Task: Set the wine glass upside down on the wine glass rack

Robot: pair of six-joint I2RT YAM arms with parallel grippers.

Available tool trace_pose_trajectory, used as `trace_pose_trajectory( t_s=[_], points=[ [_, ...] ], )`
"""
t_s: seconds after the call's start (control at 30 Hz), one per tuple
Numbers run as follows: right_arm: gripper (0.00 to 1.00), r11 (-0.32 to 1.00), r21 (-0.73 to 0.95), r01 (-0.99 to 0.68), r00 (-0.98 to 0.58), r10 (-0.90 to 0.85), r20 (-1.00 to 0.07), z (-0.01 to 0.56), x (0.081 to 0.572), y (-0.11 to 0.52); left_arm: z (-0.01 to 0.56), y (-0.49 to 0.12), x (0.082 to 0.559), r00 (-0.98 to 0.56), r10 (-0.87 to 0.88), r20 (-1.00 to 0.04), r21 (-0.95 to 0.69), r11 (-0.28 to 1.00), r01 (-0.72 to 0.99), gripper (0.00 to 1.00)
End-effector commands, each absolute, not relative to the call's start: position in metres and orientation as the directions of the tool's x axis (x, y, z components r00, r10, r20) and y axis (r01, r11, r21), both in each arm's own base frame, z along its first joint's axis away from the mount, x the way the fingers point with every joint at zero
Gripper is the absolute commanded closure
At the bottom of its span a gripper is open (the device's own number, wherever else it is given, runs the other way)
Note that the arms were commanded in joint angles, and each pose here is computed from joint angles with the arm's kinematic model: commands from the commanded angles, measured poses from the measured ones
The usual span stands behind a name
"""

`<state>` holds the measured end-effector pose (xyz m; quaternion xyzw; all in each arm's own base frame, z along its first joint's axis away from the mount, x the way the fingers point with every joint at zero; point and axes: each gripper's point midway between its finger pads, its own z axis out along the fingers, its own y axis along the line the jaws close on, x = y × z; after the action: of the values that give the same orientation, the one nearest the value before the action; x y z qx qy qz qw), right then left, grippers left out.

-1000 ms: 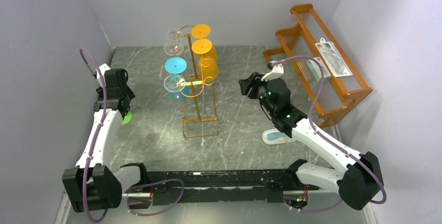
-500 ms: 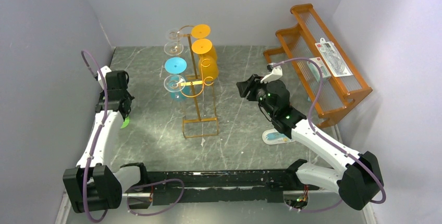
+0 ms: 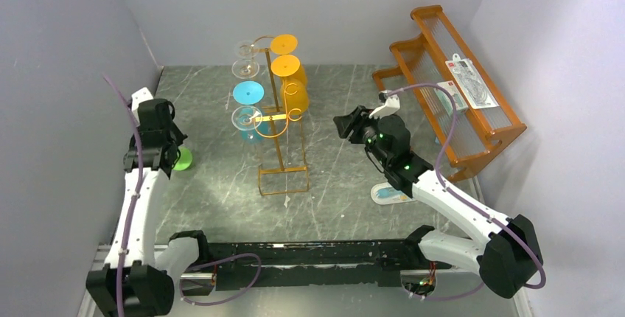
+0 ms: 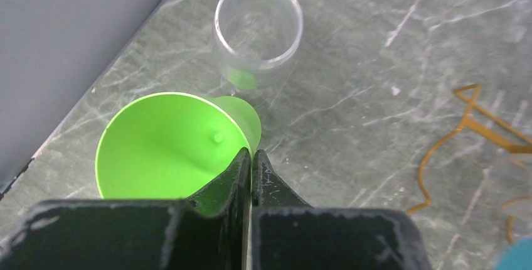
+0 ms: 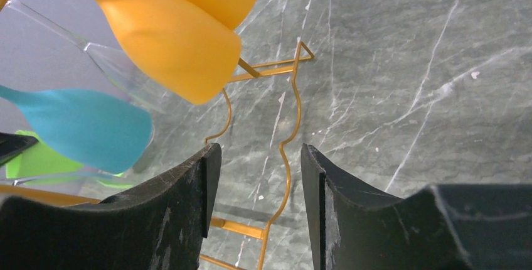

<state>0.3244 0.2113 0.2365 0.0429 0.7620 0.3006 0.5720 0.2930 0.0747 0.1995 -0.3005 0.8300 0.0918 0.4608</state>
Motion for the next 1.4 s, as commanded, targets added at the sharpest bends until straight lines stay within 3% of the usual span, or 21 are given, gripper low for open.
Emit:
trace_pose_trajectory(
  t_s=[0.0, 0.33, 0.67, 0.77, 0.87, 0.93, 1.2, 1.37],
  points=[
    [0.46, 0.792, 0.557, -0.248, -0.322, 0.475, -0.819, 0.234, 0.319, 0.202, 0.251, 0.066, 0.292, -0.342, -0.386, -0.857, -0.173, 0.84, -0.514, 0.95],
    [0.42, 0.719, 0.663, -0.209, -0.402, 0.555, -0.728, 0.225, 0.3, 0.204, 0.349, 0.037, 0.297, -0.214, -0.401, -0.891, -0.318, 0.886, -0.337, 0.95],
    [0.42, 0.679, 0.702, -0.216, -0.397, 0.596, -0.698, 0.25, 0.299, 0.206, 0.43, 0.003, 0.299, -0.1, -0.466, -0.879, -0.454, 0.883, -0.124, 0.95],
    [0.51, 0.621, 0.71, -0.332, -0.406, 0.585, -0.702, 0.271, 0.287, 0.22, 0.467, -0.025, 0.305, -0.081, -0.469, -0.88, -0.474, 0.878, 0.067, 0.95],
    [0.47, 0.447, 0.739, -0.503, -0.416, 0.625, -0.661, 0.3, 0.265, 0.239, 0.504, -0.047, 0.305, -0.046, -0.484, -0.874, -0.481, 0.847, 0.227, 0.95],
    [0.44, 0.39, 0.754, -0.528, -0.45, 0.625, -0.638, 0.308, 0.262, 0.248, 0.525, -0.053, 0.302, 0.003, -0.513, -0.858, -0.49, 0.822, 0.289, 0.95],
    [0.41, 0.322, 0.741, -0.589, -0.462, 0.619, -0.636, 0.331, 0.255, 0.258, 0.592, -0.065, 0.271, 0.17, -0.58, -0.797, -0.456, 0.761, 0.461, 0.95],
    [0.4, 0.315, 0.715, -0.624, -0.412, 0.645, -0.644, 0.351, 0.252, 0.252, 0.596, -0.092, 0.256, 0.06, -0.674, -0.736, -0.505, 0.607, 0.614, 0.95]
  ],
)
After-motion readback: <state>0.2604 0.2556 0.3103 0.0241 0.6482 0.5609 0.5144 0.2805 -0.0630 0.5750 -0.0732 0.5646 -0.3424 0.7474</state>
